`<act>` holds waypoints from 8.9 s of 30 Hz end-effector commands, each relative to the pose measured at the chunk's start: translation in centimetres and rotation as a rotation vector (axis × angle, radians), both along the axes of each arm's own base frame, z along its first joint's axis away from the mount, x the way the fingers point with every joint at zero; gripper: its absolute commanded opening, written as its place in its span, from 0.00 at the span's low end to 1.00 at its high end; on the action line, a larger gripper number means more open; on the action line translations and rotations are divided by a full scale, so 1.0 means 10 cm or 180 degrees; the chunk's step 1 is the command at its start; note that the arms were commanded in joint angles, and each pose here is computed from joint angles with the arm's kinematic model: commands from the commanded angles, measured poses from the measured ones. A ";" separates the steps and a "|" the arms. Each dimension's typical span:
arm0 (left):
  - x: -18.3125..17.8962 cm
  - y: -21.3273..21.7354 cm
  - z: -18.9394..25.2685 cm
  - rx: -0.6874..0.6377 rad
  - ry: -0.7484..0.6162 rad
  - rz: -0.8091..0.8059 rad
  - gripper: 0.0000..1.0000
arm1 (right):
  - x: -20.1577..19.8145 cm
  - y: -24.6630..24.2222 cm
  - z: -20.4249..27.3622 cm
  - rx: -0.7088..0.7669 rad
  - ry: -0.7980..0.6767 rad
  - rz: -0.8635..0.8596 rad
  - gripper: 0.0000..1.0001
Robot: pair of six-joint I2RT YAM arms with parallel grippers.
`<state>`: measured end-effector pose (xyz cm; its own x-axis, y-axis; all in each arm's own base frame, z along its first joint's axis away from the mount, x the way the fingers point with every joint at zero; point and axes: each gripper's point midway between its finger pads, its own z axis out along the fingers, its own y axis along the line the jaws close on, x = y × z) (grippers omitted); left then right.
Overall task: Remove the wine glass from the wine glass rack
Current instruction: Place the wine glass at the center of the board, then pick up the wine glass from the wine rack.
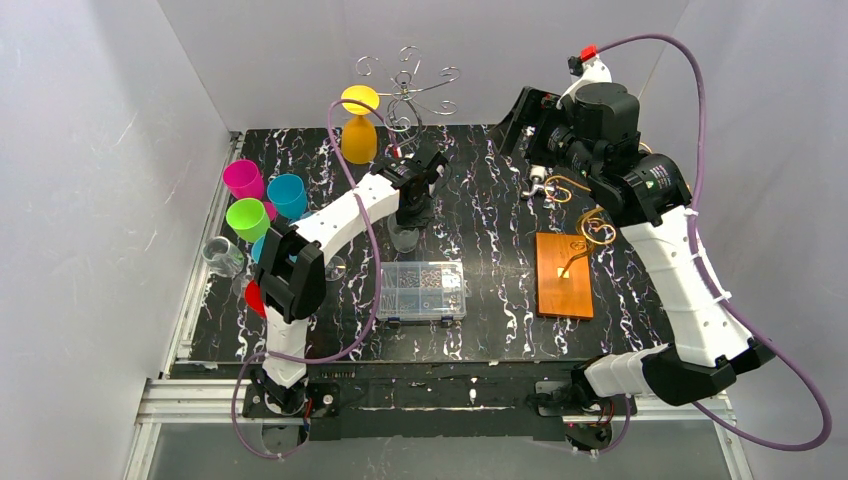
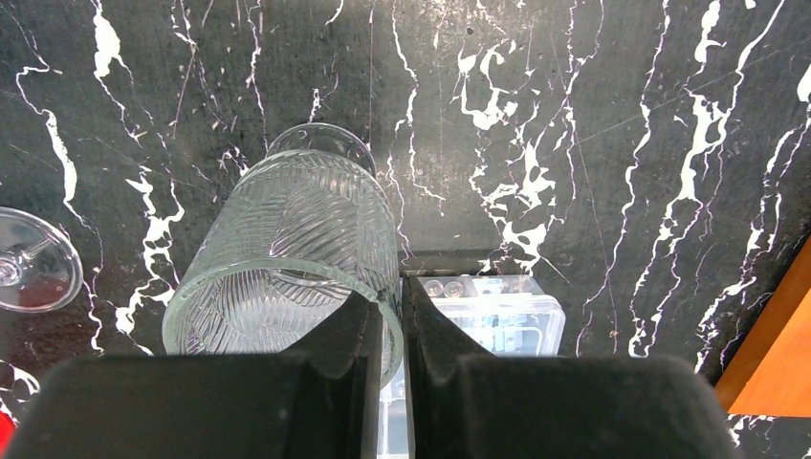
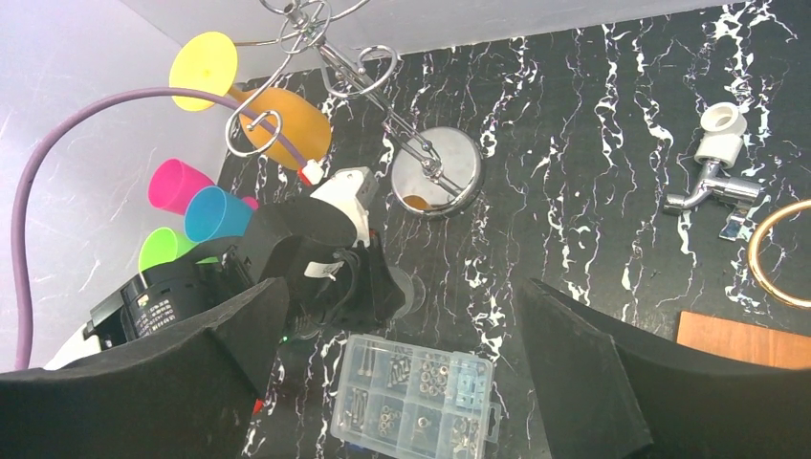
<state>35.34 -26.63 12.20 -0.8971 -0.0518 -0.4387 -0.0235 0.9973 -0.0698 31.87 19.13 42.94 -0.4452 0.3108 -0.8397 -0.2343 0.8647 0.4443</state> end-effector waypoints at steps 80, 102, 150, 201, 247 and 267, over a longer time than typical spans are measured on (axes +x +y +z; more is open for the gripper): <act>0.06 -0.11 0.18 0.0101 -0.0302 -0.0033 0.24 | -0.06 -0.09 0.09 0.0002 -0.0123 -0.0081 0.98; 0.06 -0.10 0.55 -0.0015 -0.0472 -0.0088 0.28 | -0.07 -0.12 0.13 0.0008 -0.0145 -0.0109 0.98; -0.28 0.09 1.05 -0.0101 -0.0396 -0.0233 0.33 | -0.15 -0.23 0.32 -0.0026 -0.0206 -0.0198 0.98; -0.83 0.38 1.15 -0.0059 0.0366 -0.1467 0.46 | -0.09 -0.29 0.18 -0.0215 -0.0299 -0.0238 1.00; -0.79 0.65 2.04 -0.0233 -0.0626 -0.1222 0.59 | 0.02 -0.22 0.02 -0.0355 -0.0290 -0.0175 1.00; 0.65 0.93 2.89 0.0198 -0.2090 -0.0261 0.98 | 0.00 -0.21 -0.18 -0.0611 -0.0012 -0.0054 1.00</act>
